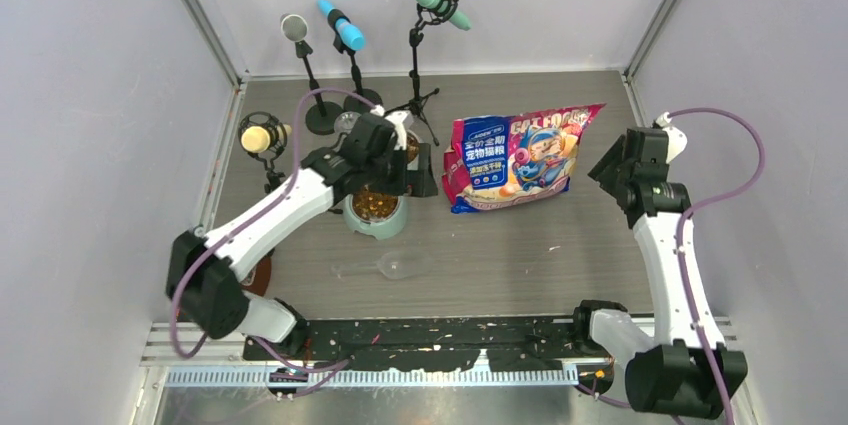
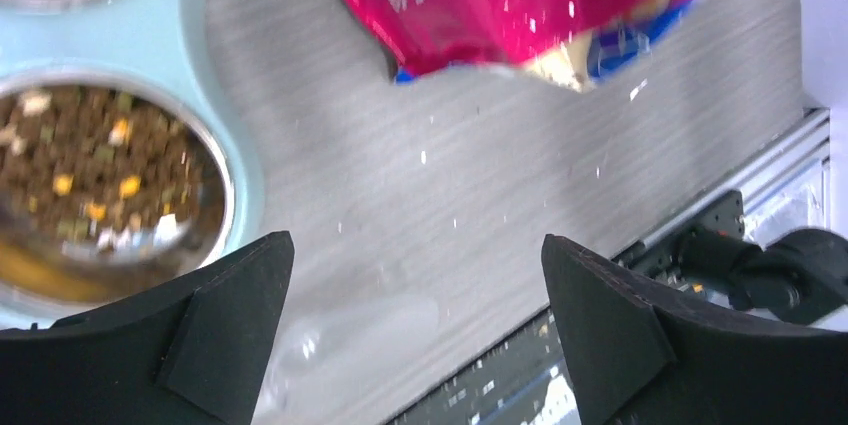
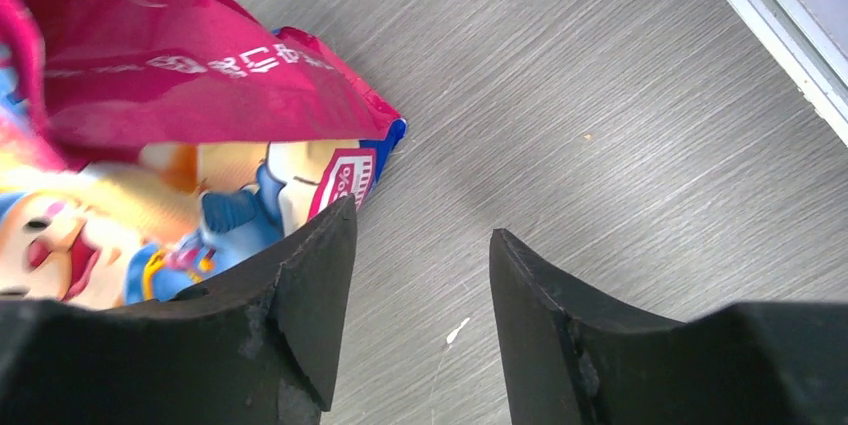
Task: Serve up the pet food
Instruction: Move the pet food bag to the center of the board, then reset both arms
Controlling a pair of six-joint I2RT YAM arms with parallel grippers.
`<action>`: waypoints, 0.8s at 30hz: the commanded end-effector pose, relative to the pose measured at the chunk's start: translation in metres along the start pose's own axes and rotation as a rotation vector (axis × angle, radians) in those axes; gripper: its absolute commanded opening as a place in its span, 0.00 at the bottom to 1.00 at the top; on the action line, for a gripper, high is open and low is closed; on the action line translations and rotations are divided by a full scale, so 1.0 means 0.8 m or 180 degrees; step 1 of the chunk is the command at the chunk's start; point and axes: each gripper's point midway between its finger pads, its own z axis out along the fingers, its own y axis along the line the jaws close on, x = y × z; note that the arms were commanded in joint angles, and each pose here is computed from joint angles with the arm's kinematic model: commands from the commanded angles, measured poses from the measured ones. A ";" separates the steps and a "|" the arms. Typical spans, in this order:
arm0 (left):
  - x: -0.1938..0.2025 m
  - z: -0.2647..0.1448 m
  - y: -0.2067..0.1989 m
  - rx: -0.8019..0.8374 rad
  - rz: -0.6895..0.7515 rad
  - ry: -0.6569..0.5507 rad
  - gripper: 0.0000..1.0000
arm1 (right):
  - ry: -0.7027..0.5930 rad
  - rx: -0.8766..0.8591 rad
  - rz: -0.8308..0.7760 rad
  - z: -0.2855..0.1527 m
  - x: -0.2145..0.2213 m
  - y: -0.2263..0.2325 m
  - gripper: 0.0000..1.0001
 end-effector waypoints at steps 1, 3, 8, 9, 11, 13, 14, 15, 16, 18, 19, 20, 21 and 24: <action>0.063 -0.049 0.023 -0.0323 -0.0323 0.0393 1.00 | -0.0058 -0.0123 -0.0053 -0.032 0.003 -0.006 0.59; 0.079 -0.067 0.026 -0.0345 -0.0318 0.0425 0.98 | -0.0128 -0.0149 -0.0086 -0.049 -0.001 -0.010 0.60; 0.081 -0.131 0.024 -0.0291 -0.0244 0.0052 0.97 | -0.0397 -0.0236 -0.0154 -0.099 -0.026 -0.015 0.66; 0.075 -0.146 0.025 -0.0313 -0.0203 -0.0079 0.96 | -0.0489 -0.0240 -0.0174 -0.116 -0.036 -0.018 0.68; 0.060 -0.180 0.030 -0.0400 -0.0062 -0.0359 0.95 | -0.0626 -0.0298 -0.0229 -0.143 -0.051 -0.018 0.80; 0.043 -0.218 0.048 -0.0692 0.0083 -0.0660 0.96 | -0.0774 -0.0432 -0.0305 -0.179 -0.068 -0.014 0.99; 0.037 -0.235 0.052 -0.0772 0.0140 -0.0756 0.96 | -0.0878 -0.0467 -0.0304 -0.199 -0.078 -0.015 0.98; 0.033 -0.252 0.055 -0.0848 0.0177 -0.0837 0.96 | -0.0982 -0.0494 -0.0282 -0.214 -0.084 -0.017 0.96; 0.028 -0.268 0.058 -0.0908 0.0202 -0.0924 0.97 | -0.1086 -0.0495 -0.0268 -0.229 -0.091 -0.021 0.96; 0.024 -0.297 0.064 -0.1018 0.0217 -0.1085 0.99 | -0.1274 -0.0518 -0.0232 -0.252 -0.099 -0.027 0.96; 0.022 -0.310 0.067 -0.1066 0.0219 -0.1159 0.99 | -0.1367 -0.0526 -0.0200 -0.264 -0.101 -0.032 0.96; 0.022 -0.320 0.069 -0.1091 0.0232 -0.1224 1.00 | -0.1462 -0.0495 -0.0161 -0.274 -0.105 -0.038 0.96; 0.022 -0.330 0.072 -0.1115 0.0244 -0.1286 1.00 | -0.1576 -0.0499 -0.0113 -0.286 -0.107 -0.044 0.96; 0.024 -0.358 0.079 -0.1203 0.0192 -0.1441 1.00 | -0.1943 -0.0476 0.0029 -0.318 -0.120 -0.060 0.96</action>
